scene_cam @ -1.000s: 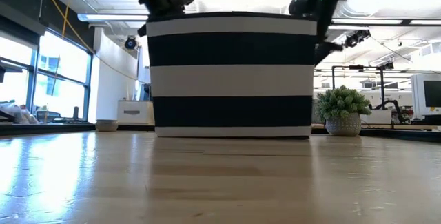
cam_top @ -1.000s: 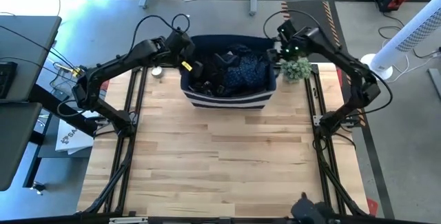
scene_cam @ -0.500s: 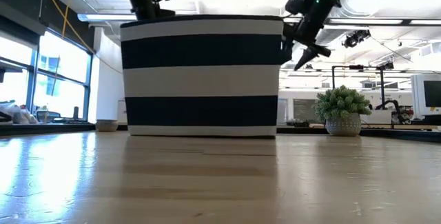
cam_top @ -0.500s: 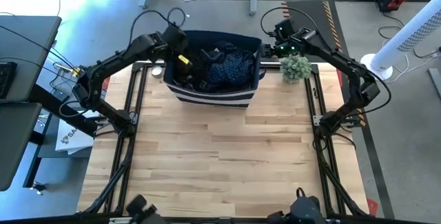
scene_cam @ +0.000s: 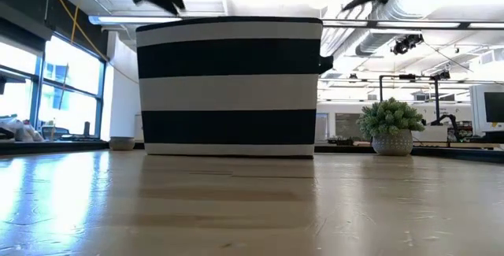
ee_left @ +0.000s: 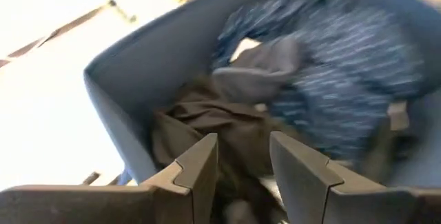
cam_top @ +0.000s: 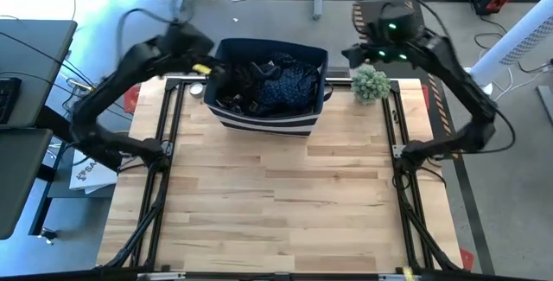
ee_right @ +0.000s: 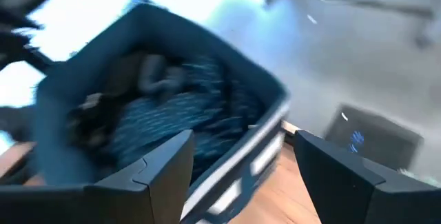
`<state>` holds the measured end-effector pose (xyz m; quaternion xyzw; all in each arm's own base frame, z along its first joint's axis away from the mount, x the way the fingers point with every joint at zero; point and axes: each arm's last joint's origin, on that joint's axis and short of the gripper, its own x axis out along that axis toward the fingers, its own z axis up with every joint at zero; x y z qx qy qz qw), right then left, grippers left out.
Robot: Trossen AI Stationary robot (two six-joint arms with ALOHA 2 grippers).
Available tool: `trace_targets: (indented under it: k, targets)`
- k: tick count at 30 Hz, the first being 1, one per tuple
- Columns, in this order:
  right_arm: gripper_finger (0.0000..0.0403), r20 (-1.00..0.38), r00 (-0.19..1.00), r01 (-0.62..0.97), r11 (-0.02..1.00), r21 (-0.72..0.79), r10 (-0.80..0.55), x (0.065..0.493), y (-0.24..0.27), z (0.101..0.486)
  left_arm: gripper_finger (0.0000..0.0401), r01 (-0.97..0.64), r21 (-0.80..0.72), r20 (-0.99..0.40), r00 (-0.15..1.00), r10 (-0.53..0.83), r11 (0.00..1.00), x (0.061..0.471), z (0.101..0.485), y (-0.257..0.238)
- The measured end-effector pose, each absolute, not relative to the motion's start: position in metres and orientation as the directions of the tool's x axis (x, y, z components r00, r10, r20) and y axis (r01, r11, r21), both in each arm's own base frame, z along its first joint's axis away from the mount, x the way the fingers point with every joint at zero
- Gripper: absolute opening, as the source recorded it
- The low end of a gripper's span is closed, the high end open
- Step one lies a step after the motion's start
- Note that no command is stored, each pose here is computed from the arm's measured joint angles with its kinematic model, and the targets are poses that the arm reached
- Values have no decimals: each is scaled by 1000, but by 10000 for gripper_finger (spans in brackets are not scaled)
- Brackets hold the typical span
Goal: Sort clothes
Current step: Return to Home Position
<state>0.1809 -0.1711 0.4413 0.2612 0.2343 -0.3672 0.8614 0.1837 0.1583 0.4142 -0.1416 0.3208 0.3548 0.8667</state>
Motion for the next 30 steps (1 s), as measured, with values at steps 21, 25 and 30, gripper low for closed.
trace_targets:
  k: [21,25,30]
  targets:
    - [247,-245,926,368,540,757,-287,66,-31,480,131,-666,-168,-206,745,635,727,49,483,38]
    - [247,-233,923,367,522,770,-305,53,-24,479,131,-665,-157,-201,746,635,730,45,483,35]
    - [247,-93,986,164,893,419,-137,43,-12,491,131,-669,-160,-230,741,631,726,43,480,33]
